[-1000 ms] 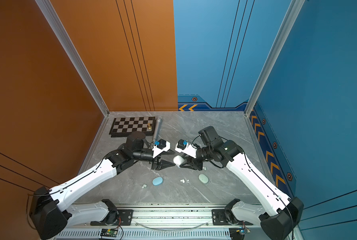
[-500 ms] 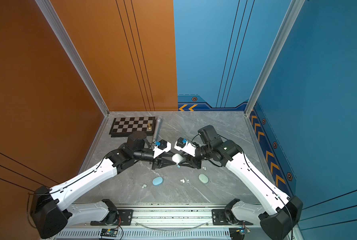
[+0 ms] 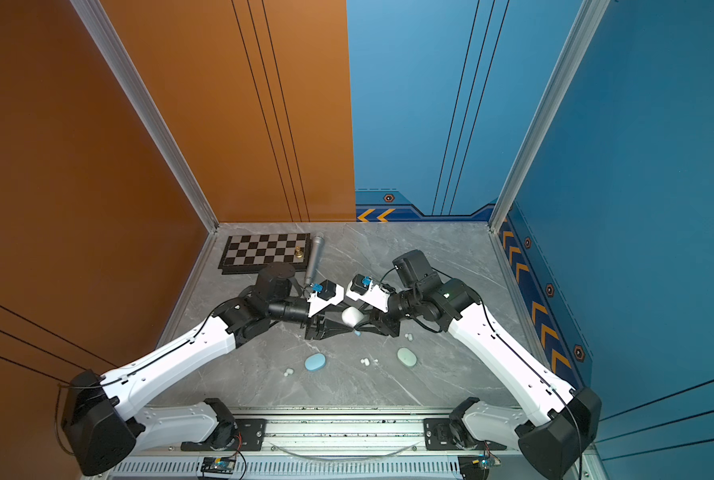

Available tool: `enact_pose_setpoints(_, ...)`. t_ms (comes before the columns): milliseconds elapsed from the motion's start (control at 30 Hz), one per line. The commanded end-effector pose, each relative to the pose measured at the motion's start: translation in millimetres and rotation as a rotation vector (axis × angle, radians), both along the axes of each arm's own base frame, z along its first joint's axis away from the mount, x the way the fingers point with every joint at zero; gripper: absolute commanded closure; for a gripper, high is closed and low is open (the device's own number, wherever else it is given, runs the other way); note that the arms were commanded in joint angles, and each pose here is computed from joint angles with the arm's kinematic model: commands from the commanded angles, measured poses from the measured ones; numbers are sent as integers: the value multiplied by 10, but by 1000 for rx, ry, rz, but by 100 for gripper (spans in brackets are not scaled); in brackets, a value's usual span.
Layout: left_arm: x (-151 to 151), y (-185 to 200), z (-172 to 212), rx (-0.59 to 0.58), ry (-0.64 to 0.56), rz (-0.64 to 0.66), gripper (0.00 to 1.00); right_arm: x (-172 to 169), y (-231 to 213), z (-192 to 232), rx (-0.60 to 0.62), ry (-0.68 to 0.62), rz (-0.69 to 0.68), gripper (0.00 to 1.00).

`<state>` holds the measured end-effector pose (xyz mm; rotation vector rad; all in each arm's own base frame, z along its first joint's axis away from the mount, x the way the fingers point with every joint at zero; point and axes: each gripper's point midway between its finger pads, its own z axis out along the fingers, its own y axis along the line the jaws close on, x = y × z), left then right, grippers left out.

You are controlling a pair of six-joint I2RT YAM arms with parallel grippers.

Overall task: Insert the wireless bluetooth earbuds into the charging case
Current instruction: 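Grip the case bottom with the left gripper beside the right gripper, then hold the case with the left gripper while the right gripper pries the lid open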

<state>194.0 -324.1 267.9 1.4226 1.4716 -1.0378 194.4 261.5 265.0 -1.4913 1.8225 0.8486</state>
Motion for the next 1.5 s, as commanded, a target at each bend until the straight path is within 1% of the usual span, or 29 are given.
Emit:
enact_pose_setpoints(0,-25,-44,97,-17,-23,-25,42,-4,57,12,21,8,12,100)
enact_pose_setpoints(100,-27,-47,106,-17,-27,-28,43,2,62,19,21,2,11,100)
enact_pose_setpoints(167,-39,-50,102,-13,-28,-33,47,2,63,20,21,1,11,100)
enact_pose_setpoints(267,-40,-46,107,-11,-33,-33,61,4,62,12,19,0,10,100)
enact_pose_setpoints(333,-35,-45,102,-9,-33,-30,66,1,66,4,16,1,11,100)
enact_pose_setpoints(467,-28,-37,95,-5,-34,-23,82,27,68,3,12,-3,0,99)
enact_pose_setpoints(500,-27,-38,93,-4,-35,-22,87,33,69,4,12,-4,-3,98)
enact_pose_setpoints(567,-17,-39,85,-3,-36,-18,100,55,70,1,12,-5,-17,90)
enact_pose_setpoints(667,22,-33,72,-3,-32,0,100,96,66,13,27,-7,-40,76)
enact_pose_setpoints(833,117,-23,87,-28,-16,36,100,139,25,9,39,-20,-75,62)
enact_pose_setpoints(900,135,-28,103,-33,-14,40,100,157,-2,-5,38,-25,-88,58)
enact_pose_setpoints(1200,148,-26,127,-33,-8,41,100,291,-62,-38,57,-27,-149,49)
enact_pose_setpoints(1467,119,-8,129,-24,-8,33,100,441,-115,14,101,-4,-219,47)
